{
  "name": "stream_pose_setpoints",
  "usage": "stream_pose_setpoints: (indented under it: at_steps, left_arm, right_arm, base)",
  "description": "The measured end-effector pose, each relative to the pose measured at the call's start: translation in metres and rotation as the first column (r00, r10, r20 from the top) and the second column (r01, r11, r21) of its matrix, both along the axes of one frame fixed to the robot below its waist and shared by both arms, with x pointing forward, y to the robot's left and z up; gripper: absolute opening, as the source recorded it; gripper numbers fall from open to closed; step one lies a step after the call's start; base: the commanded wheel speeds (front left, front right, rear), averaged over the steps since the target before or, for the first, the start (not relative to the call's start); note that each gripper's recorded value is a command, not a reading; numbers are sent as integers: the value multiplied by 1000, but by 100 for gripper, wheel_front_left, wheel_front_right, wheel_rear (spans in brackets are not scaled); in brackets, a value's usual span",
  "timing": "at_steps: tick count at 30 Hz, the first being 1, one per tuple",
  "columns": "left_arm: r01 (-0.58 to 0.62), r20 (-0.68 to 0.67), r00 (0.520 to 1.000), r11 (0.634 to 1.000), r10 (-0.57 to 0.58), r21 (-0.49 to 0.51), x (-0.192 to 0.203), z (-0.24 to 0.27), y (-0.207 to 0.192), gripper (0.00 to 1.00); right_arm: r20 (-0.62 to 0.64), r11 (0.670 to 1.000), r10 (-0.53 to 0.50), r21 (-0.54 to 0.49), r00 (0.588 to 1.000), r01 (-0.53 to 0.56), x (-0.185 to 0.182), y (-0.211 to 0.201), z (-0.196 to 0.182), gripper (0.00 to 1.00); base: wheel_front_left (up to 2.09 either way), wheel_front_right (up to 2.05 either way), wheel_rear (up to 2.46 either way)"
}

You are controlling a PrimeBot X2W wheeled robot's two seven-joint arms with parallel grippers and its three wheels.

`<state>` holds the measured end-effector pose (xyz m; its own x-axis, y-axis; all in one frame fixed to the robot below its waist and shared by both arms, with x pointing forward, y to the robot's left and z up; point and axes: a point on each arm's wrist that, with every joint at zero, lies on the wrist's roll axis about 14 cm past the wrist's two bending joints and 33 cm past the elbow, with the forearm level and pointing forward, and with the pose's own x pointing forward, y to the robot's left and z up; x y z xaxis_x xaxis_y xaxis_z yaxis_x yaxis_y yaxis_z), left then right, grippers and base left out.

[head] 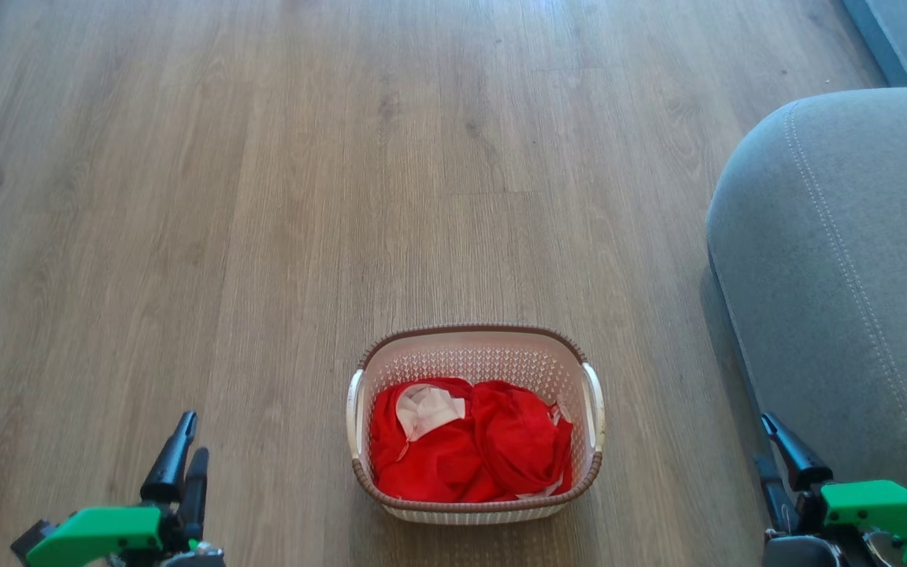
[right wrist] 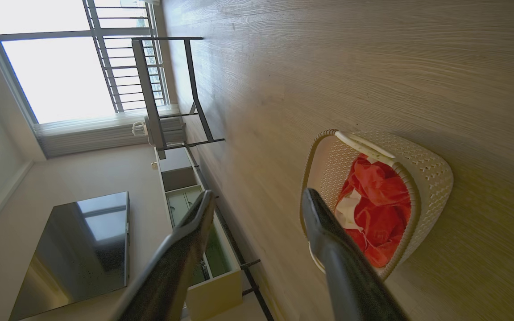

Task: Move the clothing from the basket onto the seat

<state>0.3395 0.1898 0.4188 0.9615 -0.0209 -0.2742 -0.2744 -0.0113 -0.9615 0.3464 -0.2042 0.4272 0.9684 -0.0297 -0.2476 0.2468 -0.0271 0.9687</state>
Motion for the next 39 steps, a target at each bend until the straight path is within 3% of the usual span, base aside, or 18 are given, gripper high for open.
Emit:
stream_pose_setpoints:
  at_steps: [17,30,39]
  left_arm:
    - [0,39,999,999,-2,51,19,13,-5,100]
    - [13,54,998,982,-23,187,30,20,-4,100]
    - [36,63,996,952,-57,303,37,25,-5,100]
  right_arm:
    - [41,997,19,-69,999,-17,17,5,15,100]
    - [66,974,70,-219,995,-54,32,9,28,100]
    - [66,938,104,-337,992,-76,40,8,33,100]
  base:
    - [0,0,0]
    - [0,0,0]
    - [0,0,0]
